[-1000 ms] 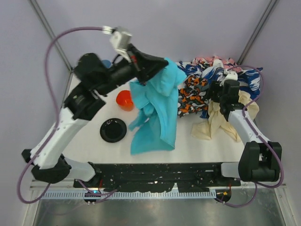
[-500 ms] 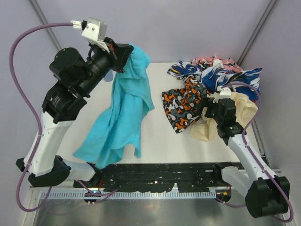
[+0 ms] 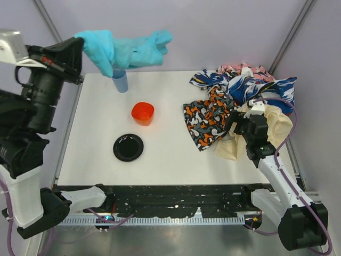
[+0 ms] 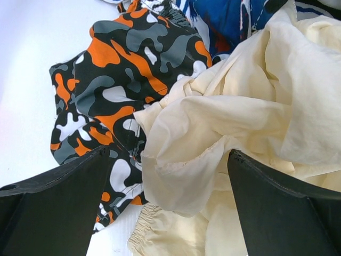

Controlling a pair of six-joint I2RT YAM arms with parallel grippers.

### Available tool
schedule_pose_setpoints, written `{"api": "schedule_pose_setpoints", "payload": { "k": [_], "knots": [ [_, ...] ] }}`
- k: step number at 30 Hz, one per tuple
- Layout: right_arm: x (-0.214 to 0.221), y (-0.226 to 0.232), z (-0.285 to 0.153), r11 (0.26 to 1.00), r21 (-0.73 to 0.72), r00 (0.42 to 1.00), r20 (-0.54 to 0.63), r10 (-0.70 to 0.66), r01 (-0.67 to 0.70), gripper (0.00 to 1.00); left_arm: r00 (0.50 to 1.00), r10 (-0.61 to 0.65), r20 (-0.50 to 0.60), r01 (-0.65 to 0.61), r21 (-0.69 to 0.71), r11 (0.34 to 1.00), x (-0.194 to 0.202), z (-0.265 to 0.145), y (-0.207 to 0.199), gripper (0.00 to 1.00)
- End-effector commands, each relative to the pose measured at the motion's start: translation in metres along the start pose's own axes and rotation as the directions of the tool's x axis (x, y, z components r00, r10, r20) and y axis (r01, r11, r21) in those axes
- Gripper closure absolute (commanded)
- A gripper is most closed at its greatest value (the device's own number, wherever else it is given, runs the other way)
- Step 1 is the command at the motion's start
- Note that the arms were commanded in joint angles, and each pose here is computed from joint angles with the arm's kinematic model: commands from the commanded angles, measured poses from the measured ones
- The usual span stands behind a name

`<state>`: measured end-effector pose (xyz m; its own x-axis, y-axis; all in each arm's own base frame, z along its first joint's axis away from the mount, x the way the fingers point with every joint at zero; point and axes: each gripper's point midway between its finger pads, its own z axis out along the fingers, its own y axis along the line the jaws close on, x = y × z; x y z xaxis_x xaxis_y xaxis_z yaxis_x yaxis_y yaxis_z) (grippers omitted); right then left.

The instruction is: Pick out a specific cloth from the pile

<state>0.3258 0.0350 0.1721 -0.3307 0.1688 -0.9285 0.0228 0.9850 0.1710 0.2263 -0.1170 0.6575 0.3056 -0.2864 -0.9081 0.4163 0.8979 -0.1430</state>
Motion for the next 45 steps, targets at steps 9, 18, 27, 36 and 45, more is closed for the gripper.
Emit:
{"api": "schedule_pose_setpoints", "payload": {
  "k": [9,18,27,36,45],
  "knots": [
    [-0.018,-0.001,0.000,1.000,0.015,0.998,0.058,0.010,-0.010,0.05,0.937,0.347,0.034,-0.264,-0.580,0.771,-0.052,0.020,0.120,1.00],
    [-0.011,0.000,0.006,1.000,0.013,1.000,0.026,0.007,-0.007,0.05,0.940,0.336,-0.053,-0.294,-0.622,0.725,-0.008,0.027,0.159,1.00],
    [-0.008,-0.002,0.007,1.000,0.024,1.000,0.017,0.004,-0.005,0.05,0.964,0.242,-0.113,-0.254,-0.665,0.703,0.046,0.024,0.205,1.00],
    [-0.004,-0.005,0.009,0.999,0.040,1.000,0.002,0.003,-0.003,0.05,0.980,0.155,-0.124,-0.197,-0.703,0.683,0.105,0.010,0.232,1.00],
    [0.000,-0.005,0.010,0.999,0.040,1.000,-0.012,0.002,-0.001,0.05,0.981,0.113,-0.160,-0.194,-0.707,0.680,0.137,0.017,0.243,1.00]
  ]
}}
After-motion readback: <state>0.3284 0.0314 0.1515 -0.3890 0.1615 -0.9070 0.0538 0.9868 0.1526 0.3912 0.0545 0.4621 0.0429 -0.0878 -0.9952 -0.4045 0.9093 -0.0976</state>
